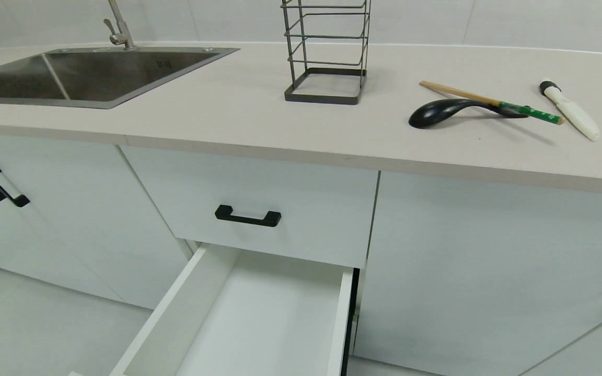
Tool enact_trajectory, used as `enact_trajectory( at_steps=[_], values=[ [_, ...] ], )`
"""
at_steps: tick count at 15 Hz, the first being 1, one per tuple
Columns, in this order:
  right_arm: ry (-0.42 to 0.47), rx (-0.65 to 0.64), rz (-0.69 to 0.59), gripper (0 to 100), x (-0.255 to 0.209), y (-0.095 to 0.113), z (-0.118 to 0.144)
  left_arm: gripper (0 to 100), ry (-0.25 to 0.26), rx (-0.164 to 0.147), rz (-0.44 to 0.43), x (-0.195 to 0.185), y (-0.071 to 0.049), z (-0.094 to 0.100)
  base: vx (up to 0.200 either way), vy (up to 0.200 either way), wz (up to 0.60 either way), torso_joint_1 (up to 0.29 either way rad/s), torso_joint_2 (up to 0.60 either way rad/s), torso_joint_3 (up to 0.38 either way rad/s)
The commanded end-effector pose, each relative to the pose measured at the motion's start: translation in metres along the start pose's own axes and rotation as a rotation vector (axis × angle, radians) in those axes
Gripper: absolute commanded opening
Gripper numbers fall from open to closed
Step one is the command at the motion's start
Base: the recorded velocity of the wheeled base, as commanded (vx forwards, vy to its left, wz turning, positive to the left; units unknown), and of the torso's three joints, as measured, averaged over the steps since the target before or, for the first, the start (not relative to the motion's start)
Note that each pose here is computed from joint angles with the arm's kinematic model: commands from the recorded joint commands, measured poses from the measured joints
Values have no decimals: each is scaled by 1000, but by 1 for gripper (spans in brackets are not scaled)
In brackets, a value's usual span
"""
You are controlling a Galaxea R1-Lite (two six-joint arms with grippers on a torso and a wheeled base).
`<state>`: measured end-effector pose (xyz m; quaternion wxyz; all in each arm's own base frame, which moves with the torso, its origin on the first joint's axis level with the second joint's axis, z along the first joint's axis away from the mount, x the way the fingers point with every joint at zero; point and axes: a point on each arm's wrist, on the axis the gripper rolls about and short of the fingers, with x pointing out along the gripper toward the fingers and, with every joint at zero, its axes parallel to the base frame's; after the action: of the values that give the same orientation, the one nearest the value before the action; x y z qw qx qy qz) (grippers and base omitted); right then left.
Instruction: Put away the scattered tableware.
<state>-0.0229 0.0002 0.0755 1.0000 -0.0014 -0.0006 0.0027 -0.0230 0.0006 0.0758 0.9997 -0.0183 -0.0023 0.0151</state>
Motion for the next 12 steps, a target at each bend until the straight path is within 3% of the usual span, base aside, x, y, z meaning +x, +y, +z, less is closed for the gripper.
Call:
enact_trajectory(
  at_steps=[1,5,9,12],
  values=[
    [1,-2,1,0,0,0,0,100,2,0,1,0,0,0,0,0,0,0,0,0],
    [1,-5,1,0,0,0,0,100,2,0,1,0,0,0,0,0,0,45,-68,-17],
    [1,-3,1,0,0,0,0,100,2,0,1,0,0,0,0,0,0,232,-108,-128],
    [1,-5,2,0,0,0,0,100,2,0,1,0,0,0,0,0,0,220,-634,-238]
  ],
)
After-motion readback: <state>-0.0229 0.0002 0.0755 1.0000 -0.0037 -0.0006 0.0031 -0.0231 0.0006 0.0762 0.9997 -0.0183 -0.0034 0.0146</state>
